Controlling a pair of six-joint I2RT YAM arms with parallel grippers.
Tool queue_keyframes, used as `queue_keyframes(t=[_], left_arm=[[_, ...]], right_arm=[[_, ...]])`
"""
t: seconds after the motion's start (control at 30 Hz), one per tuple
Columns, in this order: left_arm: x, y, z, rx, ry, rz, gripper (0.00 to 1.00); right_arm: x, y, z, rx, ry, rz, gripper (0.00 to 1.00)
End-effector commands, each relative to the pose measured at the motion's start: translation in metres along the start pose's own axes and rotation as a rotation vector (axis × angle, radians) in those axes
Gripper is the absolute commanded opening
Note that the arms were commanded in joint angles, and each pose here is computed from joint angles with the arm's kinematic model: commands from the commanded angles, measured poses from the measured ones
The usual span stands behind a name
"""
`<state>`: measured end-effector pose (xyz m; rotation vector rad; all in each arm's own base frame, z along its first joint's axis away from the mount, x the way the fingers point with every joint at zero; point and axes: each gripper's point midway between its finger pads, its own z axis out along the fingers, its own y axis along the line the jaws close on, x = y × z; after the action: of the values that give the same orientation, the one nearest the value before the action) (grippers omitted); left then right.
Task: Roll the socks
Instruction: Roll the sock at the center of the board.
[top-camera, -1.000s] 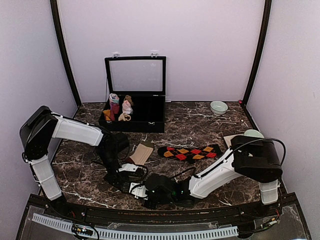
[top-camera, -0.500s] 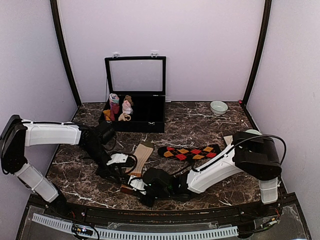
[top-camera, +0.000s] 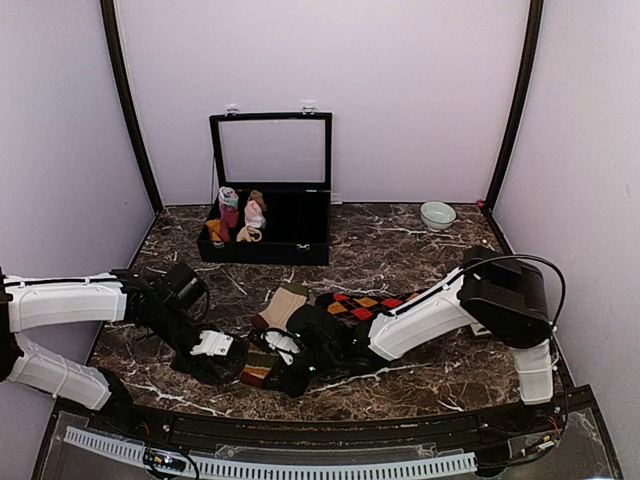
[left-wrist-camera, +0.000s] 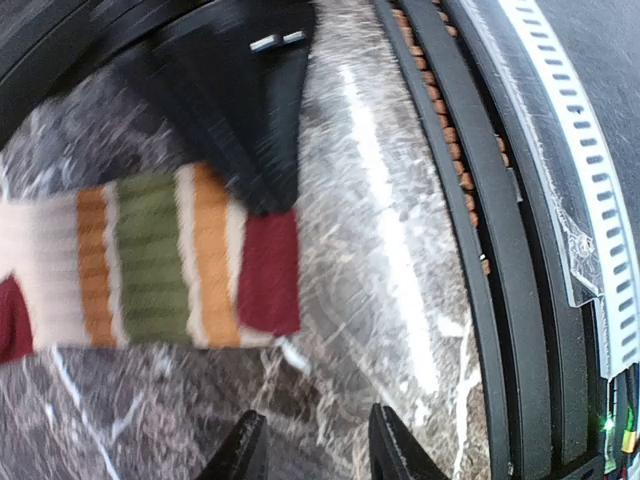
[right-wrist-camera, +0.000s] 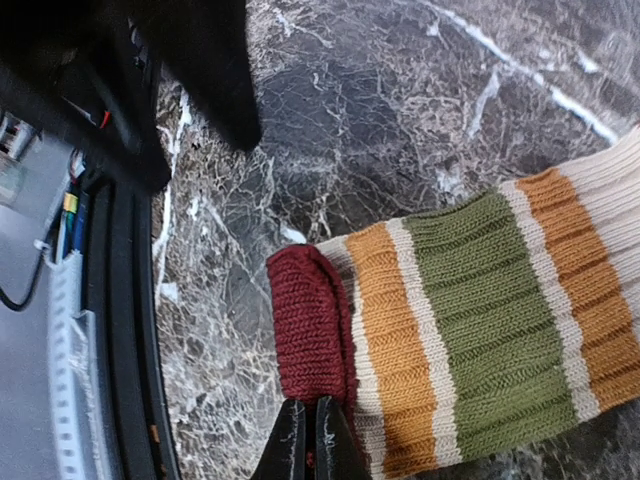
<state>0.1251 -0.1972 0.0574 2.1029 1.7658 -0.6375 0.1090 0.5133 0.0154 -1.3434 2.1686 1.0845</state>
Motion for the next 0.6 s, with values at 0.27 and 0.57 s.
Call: queue_keyframes(t=[0.27, 0.57], left_arm=[[-0.035, 0.006, 0.027, -0.010, 0.051, 0.297, 0.31], [-0.034, 0.010, 0.045, 0.022, 0.092, 0.308, 0.27]], right_arm=[[0.141, -0.040, -0.011, 0.052, 0.500, 0.530, 0.00], [0.133, -0.043, -0.005, 0.051, 0.514, 0.631, 0.00]])
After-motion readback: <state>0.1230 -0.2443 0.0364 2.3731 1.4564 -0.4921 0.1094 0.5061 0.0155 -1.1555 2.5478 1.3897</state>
